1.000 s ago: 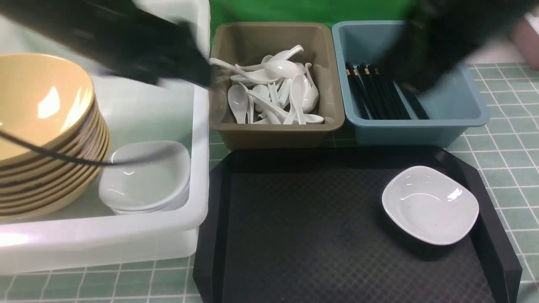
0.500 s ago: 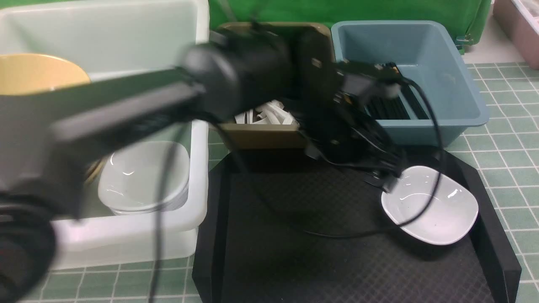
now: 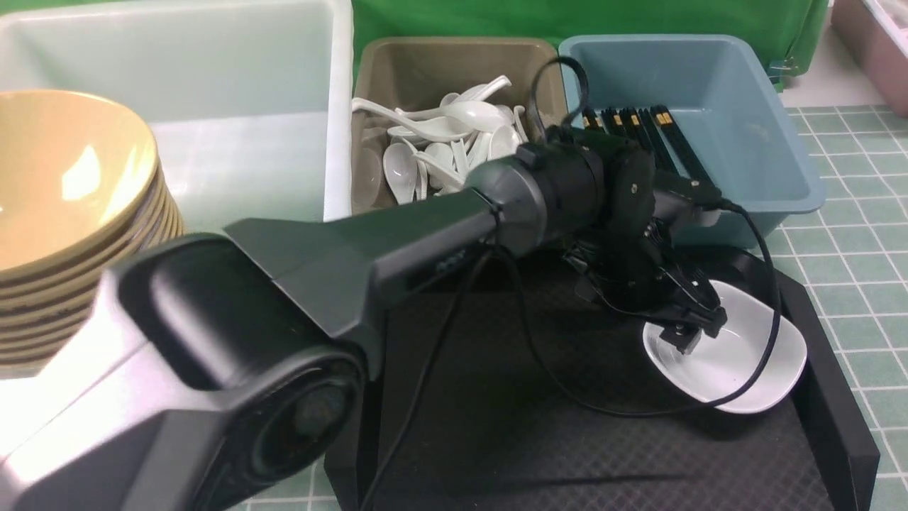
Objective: On blue table put chopsticks spoon bowls plates into blue grey white boxes.
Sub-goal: 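Grasp the small white bowl on the black tray by its rim with the left gripper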
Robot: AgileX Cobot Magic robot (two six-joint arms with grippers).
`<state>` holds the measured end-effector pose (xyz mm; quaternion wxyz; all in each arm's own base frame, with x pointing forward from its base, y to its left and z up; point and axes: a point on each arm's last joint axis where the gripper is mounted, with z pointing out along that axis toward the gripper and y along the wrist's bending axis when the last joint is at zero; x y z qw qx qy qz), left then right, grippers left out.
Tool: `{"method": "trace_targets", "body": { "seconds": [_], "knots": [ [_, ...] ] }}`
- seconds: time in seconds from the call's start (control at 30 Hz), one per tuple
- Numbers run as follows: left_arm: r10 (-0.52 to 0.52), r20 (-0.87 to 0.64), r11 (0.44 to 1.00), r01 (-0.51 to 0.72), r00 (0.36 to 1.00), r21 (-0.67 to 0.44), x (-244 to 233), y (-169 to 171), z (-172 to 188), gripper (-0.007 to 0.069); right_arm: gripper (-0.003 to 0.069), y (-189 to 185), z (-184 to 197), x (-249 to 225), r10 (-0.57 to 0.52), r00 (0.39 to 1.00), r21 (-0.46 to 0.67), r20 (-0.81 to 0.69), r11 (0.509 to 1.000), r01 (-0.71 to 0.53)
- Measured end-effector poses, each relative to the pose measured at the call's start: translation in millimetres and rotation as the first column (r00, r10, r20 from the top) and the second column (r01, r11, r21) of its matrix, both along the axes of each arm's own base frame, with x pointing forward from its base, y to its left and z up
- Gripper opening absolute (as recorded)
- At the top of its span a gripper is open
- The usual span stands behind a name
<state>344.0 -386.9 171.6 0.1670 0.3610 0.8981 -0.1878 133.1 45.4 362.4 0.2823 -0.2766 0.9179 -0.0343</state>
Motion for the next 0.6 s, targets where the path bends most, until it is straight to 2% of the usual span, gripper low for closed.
{"method": "trace_targets", "body": {
  "seconds": [0.17,0.2,0.23,0.33,0.53,0.6],
  "knots": [
    [-0.031,0.014,0.999,0.031,0.999,0.01,-8,-10,-2,0.0329,0.0048,0,0,0,0.001,1.0,0.002,0.004,1.0,-0.001],
    [-0.046,0.016,0.999,0.046,0.999,0.027,-11,-12,-3,0.0229,0.0048,0,0,1,0.001,1.0,0.004,0.009,1.0,-0.001],
    [-0.049,0.02,0.998,0.048,0.999,0.031,-11,-12,-2,0.0167,0.0048,1,1,1,0.002,1.0,0.006,0.016,1.0,-0.002],
    [-0.047,0.024,0.999,0.046,0.999,0.024,-11,-13,10,0.0054,0.0048,1,2,2,0.005,0.999,0.013,0.032,1.0,-0.005],
    [-0.08,0.071,0.992,0.072,0.994,0.105,-9,1,47,0.001,0.0048,3,10,3,0.017,0.998,0.037,0.064,0.999,-0.02],
    [-0.071,0.119,0.99,0.055,0.99,0.132,-5,20,77,0.0005,0.0048,7,25,2,0.05,0.992,0.084,0.117,0.995,-0.06]
  ]
}}
